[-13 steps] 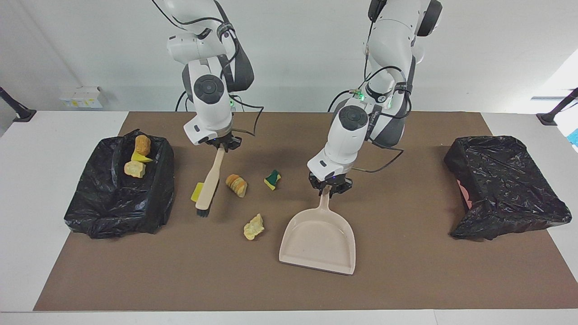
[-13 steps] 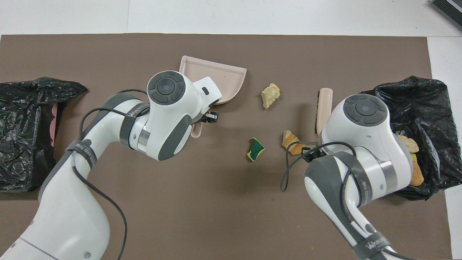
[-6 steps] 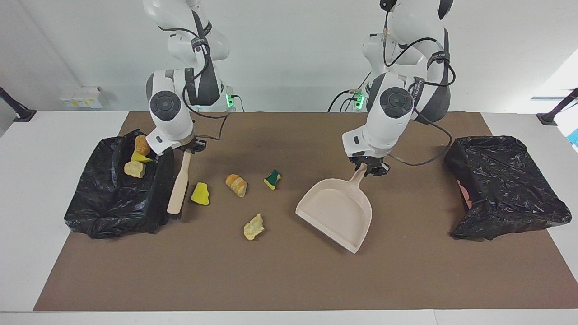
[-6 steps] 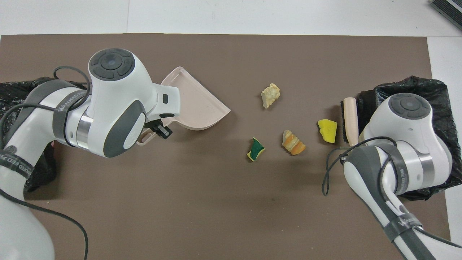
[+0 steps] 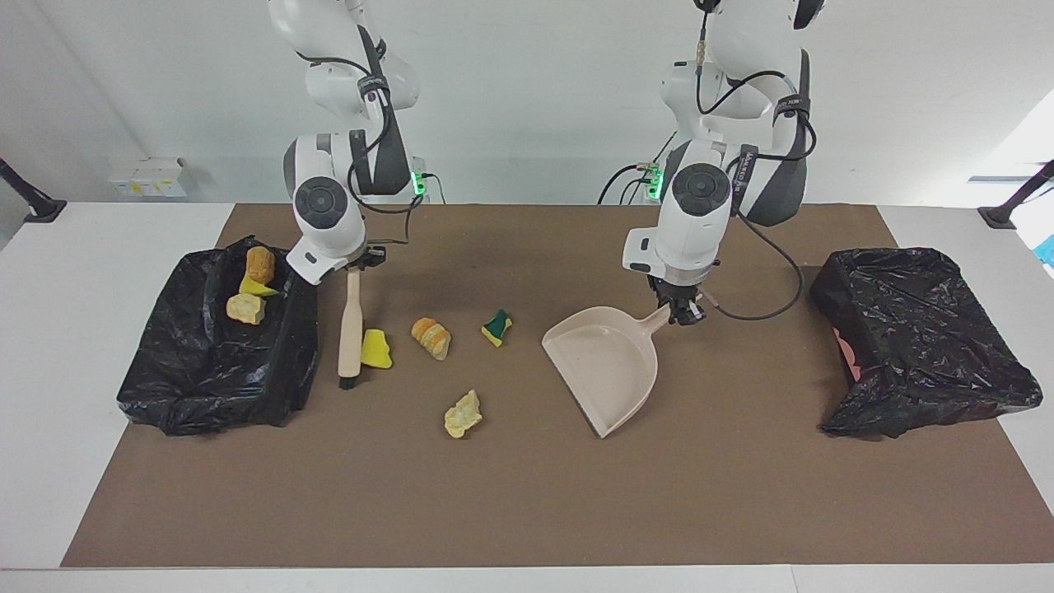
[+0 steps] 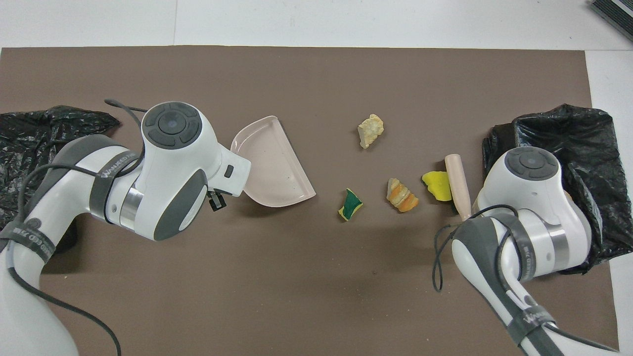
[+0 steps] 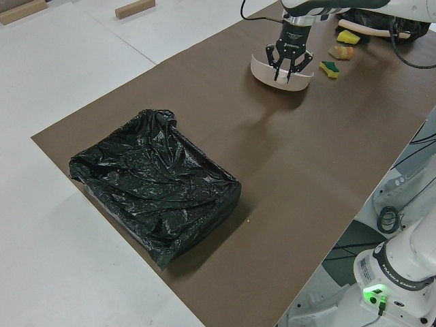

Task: Sweep and dump trash in bin
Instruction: 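Sweep the sponges and bread into the dustpan with the right gripper's brush, then lift the brush with the right gripper toward the last bread chunk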

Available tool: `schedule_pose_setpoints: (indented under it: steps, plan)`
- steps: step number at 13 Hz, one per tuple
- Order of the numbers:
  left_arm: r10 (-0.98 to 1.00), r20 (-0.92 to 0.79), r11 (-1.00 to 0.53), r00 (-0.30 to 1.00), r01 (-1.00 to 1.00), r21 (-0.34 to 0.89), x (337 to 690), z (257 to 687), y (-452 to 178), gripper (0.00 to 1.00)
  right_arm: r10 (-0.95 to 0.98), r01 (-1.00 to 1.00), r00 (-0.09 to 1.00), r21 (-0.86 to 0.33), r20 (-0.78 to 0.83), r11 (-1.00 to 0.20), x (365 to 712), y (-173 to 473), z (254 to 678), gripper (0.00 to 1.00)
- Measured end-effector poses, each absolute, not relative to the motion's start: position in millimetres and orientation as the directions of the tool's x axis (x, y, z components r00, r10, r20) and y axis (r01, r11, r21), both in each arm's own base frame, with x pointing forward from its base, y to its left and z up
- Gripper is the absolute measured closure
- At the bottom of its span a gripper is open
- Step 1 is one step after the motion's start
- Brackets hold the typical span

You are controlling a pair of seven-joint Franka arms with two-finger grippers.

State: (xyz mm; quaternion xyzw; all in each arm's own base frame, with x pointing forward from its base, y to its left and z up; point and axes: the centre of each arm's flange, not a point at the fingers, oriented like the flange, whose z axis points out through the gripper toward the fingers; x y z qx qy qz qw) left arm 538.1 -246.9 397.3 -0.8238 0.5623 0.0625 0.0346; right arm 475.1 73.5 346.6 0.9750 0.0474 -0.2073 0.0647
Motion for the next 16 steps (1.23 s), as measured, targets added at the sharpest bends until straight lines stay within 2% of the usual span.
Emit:
schedule_pose_setpoints:
  steps: [3, 8, 11, 16]
  plan:
    - [-0.96, -0.123, -0.255, 0.253, -0.967, 0.0, 505.0, 389.0, -253.9, 0.68, 0.105, 0.124, 0.906, 0.02, -0.411, -0.992, 460.9, 131.0, 351.9, 0.74]
    - [-0.98, -0.131, -0.153, 0.151, -0.988, 0.005, 461.0, 379.3, -287.1, 0.68, -0.066, -0.108, 0.889, -0.068, -0.453, -0.992, 446.7, 179.2, 357.2, 0.74]
    - [-0.985, -0.112, -0.131, 0.131, -0.991, -0.011, 453.7, 368.8, -293.9, 0.68, -0.062, -0.131, 0.886, -0.119, -0.459, -0.984, 437.8, 211.0, 360.6, 0.74]
    - [-0.983, -0.102, -0.151, 0.152, -0.988, -0.022, 451.9, 364.3, -294.6, 0.68, 0.079, 0.005, 0.899, -0.171, -0.432, -0.985, 394.5, 300.9, 374.1, 0.74]
